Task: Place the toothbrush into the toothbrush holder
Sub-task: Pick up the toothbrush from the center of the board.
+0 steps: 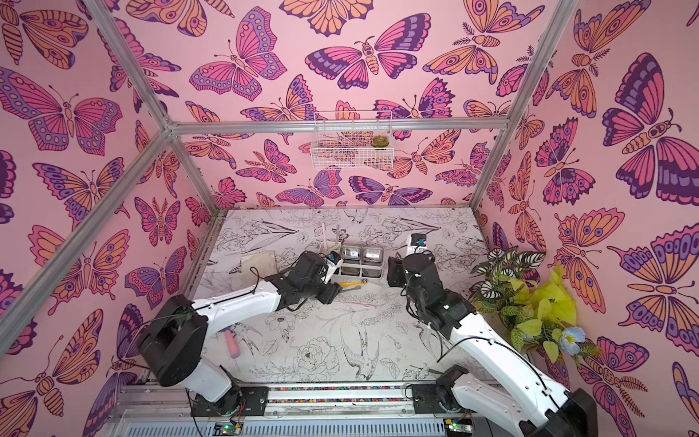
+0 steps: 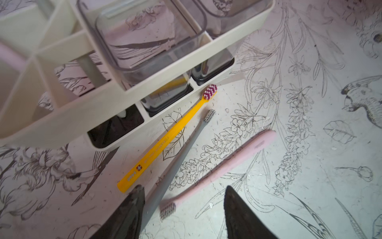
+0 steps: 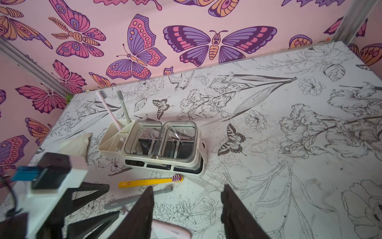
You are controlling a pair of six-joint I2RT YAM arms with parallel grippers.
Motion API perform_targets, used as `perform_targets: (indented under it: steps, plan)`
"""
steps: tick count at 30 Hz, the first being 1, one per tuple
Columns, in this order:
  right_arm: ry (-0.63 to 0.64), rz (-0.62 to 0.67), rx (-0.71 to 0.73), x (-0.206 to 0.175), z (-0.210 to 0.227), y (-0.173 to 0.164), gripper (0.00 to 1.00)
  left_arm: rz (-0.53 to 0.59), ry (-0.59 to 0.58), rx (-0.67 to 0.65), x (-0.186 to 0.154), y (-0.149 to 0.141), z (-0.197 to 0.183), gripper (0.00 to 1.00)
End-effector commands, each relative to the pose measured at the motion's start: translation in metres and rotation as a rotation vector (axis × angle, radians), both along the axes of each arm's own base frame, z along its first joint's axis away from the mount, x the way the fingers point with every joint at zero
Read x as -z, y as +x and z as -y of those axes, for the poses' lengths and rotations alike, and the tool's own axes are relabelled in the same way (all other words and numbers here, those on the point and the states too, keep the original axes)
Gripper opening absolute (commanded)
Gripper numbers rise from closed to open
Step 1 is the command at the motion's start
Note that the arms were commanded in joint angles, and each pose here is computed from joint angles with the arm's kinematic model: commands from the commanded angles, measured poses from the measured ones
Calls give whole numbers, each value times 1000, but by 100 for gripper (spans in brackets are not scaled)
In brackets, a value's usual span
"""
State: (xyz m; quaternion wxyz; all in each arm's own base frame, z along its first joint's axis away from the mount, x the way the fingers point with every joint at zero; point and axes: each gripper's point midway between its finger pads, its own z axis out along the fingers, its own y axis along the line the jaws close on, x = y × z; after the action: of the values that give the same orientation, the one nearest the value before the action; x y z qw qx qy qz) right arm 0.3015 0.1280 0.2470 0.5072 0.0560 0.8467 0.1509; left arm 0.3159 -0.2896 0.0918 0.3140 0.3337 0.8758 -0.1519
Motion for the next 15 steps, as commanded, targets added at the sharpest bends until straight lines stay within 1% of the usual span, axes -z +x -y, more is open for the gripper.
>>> perform_targets:
  steps: [1, 6, 9, 11, 13, 15]
  plan:
    - [35, -118, -33, 15, 5, -16, 55, -69, 94, 88, 24, -17, 0, 61]
    - [15, -169, -65, 32, 7, -20, 55, -53, 110, 146, 26, -14, 15, 59]
    - [36, -204, -80, 42, 10, -20, 54, -42, 125, 164, 28, -10, 23, 58]
    - [56, -217, -82, 47, 12, -19, 54, -36, 154, 160, 32, -4, 24, 58]
    - [71, -218, -75, 49, 16, -19, 54, -43, 186, 159, 39, 1, 25, 56]
    - [76, -209, -67, 49, 20, -20, 54, -52, 201, 158, 45, 5, 27, 52]
